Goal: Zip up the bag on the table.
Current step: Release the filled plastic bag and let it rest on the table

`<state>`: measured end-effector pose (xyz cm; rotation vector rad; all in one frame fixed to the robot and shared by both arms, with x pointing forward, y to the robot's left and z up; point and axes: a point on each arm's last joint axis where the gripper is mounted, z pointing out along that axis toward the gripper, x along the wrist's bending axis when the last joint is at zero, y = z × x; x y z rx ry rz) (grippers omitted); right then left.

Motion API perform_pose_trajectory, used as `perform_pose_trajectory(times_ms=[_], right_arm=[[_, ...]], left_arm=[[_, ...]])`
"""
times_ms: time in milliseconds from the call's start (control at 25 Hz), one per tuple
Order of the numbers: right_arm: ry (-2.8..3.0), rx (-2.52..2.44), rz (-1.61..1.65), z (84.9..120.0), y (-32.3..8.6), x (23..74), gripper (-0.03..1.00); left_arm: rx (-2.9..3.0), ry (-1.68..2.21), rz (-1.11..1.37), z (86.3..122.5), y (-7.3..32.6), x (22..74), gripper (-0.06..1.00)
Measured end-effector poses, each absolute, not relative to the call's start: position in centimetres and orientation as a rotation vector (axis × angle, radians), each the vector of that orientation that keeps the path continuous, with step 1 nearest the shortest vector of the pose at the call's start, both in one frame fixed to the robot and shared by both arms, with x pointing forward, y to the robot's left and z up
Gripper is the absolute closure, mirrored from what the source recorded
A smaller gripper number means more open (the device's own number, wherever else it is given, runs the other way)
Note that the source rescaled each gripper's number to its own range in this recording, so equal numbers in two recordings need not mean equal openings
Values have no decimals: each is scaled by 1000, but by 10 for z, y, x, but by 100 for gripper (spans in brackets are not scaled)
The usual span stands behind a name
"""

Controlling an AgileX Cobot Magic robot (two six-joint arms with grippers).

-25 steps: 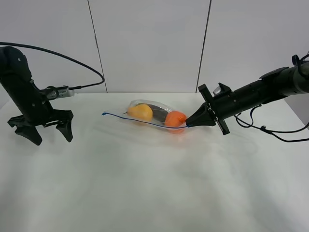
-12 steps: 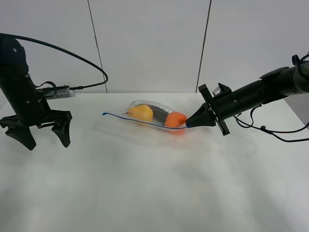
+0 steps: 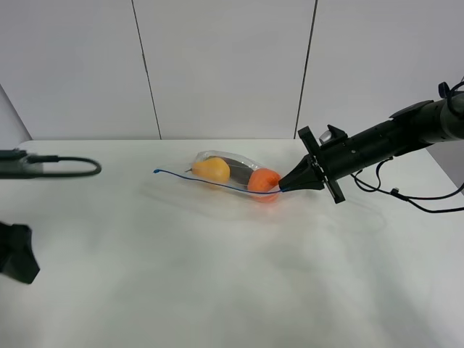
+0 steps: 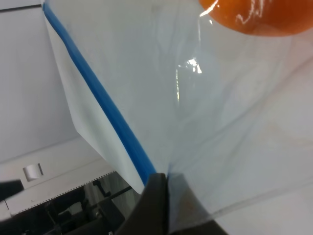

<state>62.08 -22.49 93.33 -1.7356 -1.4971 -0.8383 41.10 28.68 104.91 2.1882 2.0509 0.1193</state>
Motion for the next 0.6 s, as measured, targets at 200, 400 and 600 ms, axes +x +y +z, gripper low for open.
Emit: perform_pose_trajectory(times_ms=[200, 400, 600], right_arm=[[-1498, -1735, -839, 933, -225, 621, 97], [-1500, -1734, -837, 933, -225, 621, 97], [-1500, -1734, -837, 933, -225, 621, 97]], left_arm=[[2084, 1949, 310, 1038, 291, 352, -6], [1962, 1836, 471, 1033, 294, 313, -6], [1840, 1720, 618, 1044, 295, 289, -6]])
